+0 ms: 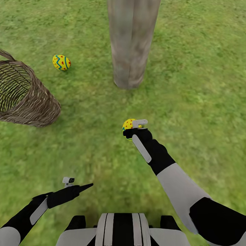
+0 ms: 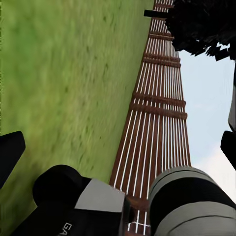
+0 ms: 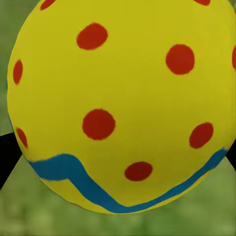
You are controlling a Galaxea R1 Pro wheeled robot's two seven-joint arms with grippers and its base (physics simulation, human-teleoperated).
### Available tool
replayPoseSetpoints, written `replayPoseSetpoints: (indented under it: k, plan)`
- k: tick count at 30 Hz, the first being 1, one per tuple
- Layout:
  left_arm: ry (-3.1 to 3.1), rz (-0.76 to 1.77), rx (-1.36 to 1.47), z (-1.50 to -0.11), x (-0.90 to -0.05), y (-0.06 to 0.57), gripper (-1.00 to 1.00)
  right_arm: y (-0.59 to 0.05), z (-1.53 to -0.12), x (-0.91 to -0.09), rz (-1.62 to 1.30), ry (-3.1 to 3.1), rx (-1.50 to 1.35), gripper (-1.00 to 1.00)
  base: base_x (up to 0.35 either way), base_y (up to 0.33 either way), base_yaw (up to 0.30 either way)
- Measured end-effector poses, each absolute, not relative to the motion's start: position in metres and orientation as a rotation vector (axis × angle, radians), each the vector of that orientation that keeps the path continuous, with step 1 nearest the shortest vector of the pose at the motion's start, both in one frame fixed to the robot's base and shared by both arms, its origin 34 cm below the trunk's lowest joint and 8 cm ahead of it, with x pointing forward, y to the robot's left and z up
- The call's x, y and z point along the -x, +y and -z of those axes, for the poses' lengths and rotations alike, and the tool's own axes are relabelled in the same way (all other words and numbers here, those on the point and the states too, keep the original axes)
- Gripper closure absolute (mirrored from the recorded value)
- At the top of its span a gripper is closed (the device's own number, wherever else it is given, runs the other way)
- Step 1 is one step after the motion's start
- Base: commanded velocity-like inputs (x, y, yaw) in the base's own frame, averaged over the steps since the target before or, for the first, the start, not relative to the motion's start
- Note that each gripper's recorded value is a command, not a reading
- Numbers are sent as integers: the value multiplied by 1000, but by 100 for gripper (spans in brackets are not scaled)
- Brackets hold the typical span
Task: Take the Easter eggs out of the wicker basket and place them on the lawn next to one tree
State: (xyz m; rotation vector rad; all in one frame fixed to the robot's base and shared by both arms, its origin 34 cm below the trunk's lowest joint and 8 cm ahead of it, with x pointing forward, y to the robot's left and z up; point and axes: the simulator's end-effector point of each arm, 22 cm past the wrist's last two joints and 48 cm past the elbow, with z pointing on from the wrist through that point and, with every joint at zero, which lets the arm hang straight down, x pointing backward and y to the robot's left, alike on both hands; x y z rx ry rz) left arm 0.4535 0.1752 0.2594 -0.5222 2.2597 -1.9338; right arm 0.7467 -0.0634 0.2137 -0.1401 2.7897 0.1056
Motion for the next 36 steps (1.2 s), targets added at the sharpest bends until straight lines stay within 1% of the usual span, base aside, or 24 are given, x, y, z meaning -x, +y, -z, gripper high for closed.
replayPoseSetpoints:
  k: [20,34,35,36]
  plan:
    - [2237,1972,550,-212,-435,175,-100,-64,-149,-723,-109,2821,138,100,0,0,0]
    - [2233,1966,535,-205,-436,177,-100,-65,-146,-723,-99,2813,144,100,0,0,0]
    - [2234,1964,537,-205,-436,178,-100,-64,-147,-724,-98,2812,147,-100,0,0,0]
    - [2235,1962,540,-203,-435,176,-100,-63,-143,-717,-98,2827,158,-100,0,0,0]
